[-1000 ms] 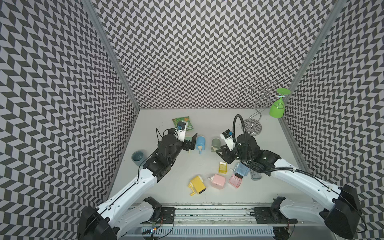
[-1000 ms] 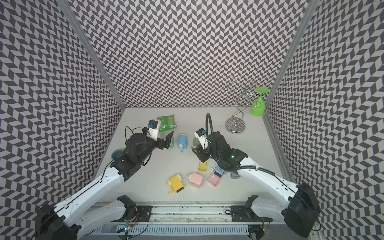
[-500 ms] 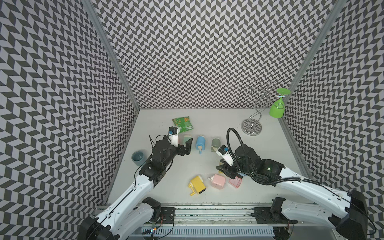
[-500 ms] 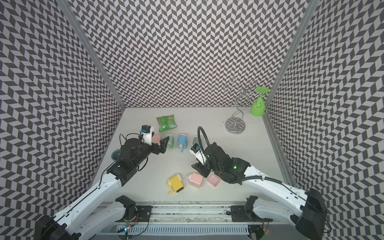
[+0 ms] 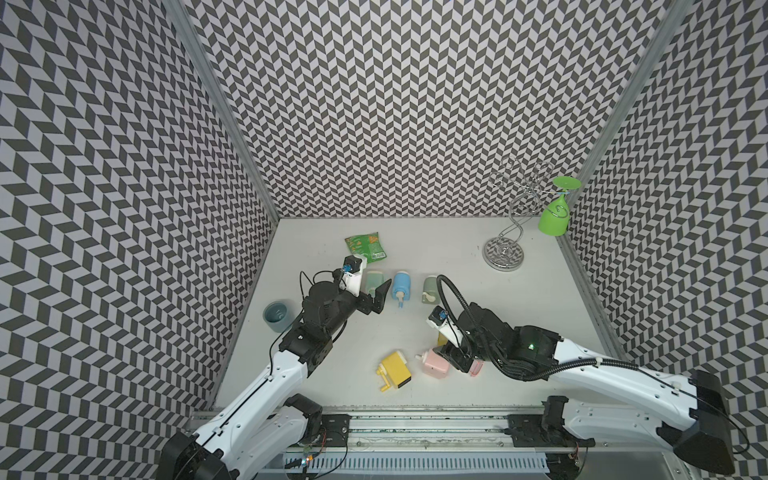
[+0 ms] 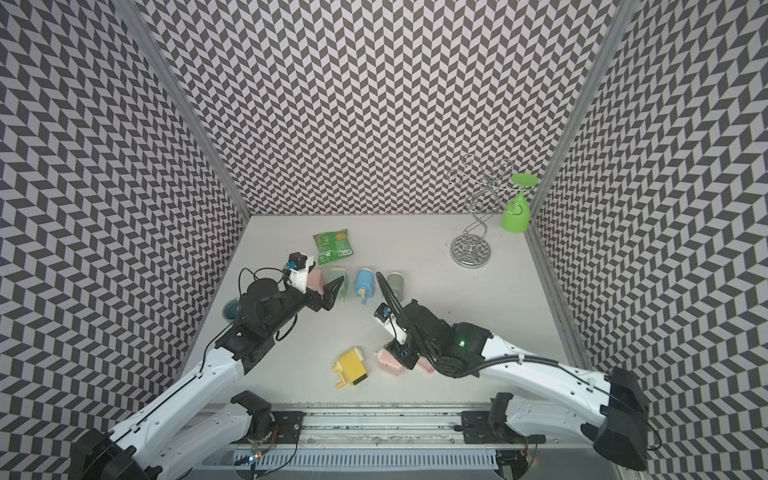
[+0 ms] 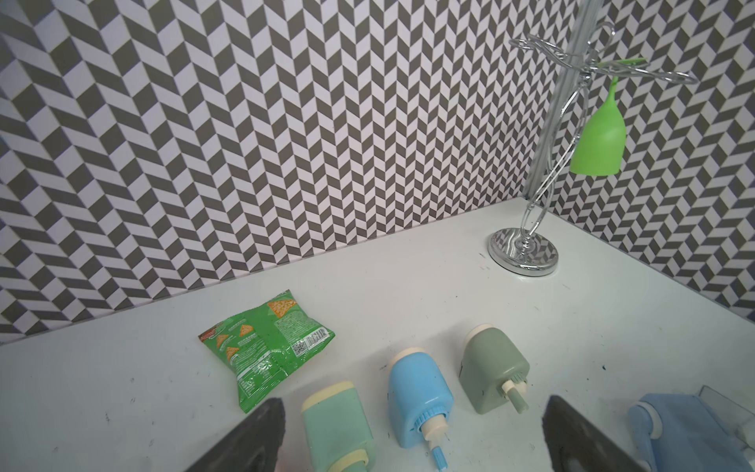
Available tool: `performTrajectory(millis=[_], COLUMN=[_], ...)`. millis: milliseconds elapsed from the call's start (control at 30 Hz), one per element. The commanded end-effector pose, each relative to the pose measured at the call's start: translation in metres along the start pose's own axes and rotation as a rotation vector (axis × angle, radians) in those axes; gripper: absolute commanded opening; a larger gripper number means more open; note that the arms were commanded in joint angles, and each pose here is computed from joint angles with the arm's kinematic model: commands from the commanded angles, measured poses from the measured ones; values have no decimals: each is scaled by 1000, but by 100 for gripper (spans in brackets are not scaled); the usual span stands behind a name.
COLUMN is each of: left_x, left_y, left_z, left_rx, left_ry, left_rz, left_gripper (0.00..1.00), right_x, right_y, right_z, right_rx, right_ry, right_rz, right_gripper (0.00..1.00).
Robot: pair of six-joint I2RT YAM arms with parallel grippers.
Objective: Put the tray back into the pencil sharpener
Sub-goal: Adjust the container at the center of the board.
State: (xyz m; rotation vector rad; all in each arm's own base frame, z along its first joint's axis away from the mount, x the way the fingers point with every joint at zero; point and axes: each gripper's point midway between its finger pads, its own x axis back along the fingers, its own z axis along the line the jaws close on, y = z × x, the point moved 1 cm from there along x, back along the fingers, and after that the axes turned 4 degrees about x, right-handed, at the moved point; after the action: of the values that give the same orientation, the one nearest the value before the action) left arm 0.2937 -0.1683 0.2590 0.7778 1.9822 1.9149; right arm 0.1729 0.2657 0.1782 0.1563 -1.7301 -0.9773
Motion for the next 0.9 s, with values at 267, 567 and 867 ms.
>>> performTrajectory(millis=[267,567,867], left_x=[32,46,44], left_y=[-8,-47,-59], left_z=[-68,-118,-142], left_rx=[-334,-522,-547], left_ry=[-405,-673,-756], left_rz=[-74,4,9], left_gripper=[100,100,99], right_x=[31,11,5], right_y=[-6,-101,-142], right_z=[-59,-22,-30], right_rx=[-631,-1053,-1154], right_ry=[-209,-161,-269], right_rz=[26,318,335], right_gripper=[43,43,44])
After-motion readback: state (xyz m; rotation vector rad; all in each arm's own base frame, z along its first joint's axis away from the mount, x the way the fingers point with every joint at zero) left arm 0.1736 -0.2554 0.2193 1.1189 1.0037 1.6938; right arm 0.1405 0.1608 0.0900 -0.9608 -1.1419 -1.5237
